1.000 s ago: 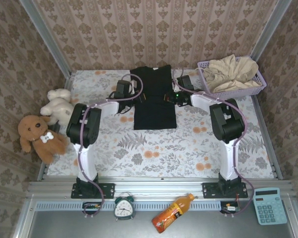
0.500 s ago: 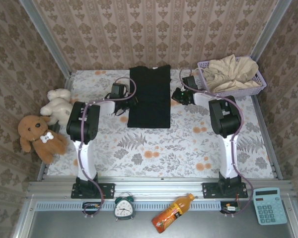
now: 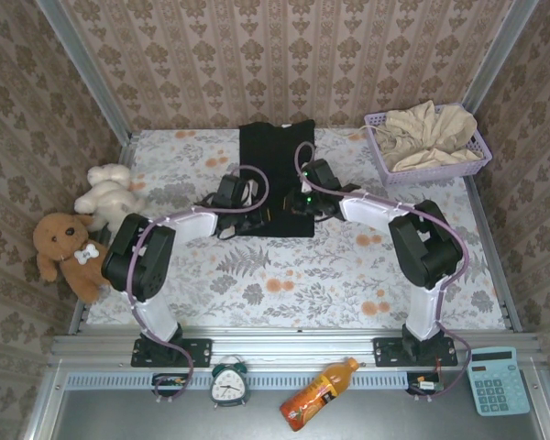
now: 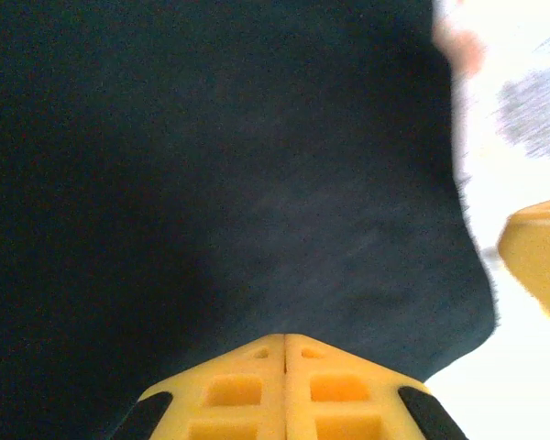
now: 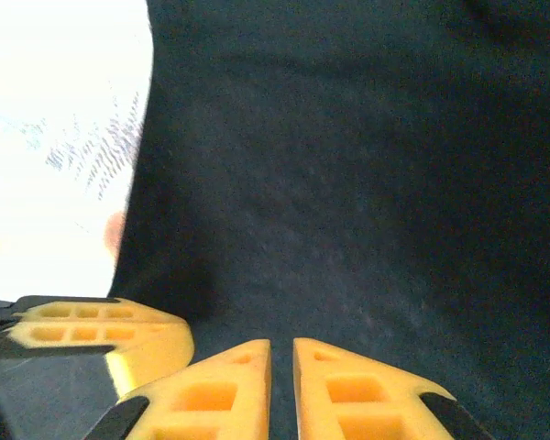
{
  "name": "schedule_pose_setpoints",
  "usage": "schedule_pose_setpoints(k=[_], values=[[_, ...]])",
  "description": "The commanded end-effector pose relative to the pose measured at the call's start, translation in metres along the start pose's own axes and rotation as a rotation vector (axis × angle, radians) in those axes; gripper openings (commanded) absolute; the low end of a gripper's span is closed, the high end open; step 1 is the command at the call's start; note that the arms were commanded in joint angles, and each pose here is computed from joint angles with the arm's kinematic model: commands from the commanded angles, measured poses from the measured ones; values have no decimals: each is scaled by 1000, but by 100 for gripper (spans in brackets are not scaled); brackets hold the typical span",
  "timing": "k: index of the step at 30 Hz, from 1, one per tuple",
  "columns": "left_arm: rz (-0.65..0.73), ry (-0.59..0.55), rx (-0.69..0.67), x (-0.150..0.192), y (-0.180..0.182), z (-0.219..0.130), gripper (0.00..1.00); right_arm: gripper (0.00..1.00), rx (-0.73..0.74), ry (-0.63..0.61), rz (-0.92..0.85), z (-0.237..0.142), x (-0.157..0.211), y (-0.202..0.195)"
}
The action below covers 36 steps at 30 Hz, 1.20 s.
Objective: Fold and stack the mixed laundry pile
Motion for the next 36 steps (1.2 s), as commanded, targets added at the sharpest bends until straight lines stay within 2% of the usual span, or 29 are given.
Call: schedule_pose_setpoints(k=[1,6,11,18,23,26,29,30,33,36], values=[[-1,-10,-71,8,25,5,6,16,93,82,38,12,25,-26],[-60,-3,-77,19,46,13,4,16,146,147,70,20,50,-39],[-141,85,-57,48,57,14,3,15,192,250,125,15,93,-54],[-171,205,-101,113,55,-15,1,13,214,357,164,-24,149,-59],[-132,229,-172,153,46,-47,1,14,173,435,184,-61,191,-40],[-103,170,-190,151,39,-70,11,21,150,423,188,-86,200,-26],[-50,53,-186,127,26,-94,42,41,139,311,161,-113,180,-17],[-34,13,-176,116,21,-100,47,46,147,267,136,-122,169,-15],[5,-103,-139,83,8,-112,54,57,169,161,76,-138,133,-15],[51,-188,-80,55,-3,-109,58,61,203,104,60,-138,103,-29]])
Point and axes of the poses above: each hand's point on the last joint's axis, 136 mm out from that joint toward the fingers, its own z axis out along the fingers, its own y axis along the line the jaws close on, x = y × z, the point moved 7 cm from there along -z, back along the fingers, and after that the axes turned 14 degrees about -z, right-handed, at the moved point
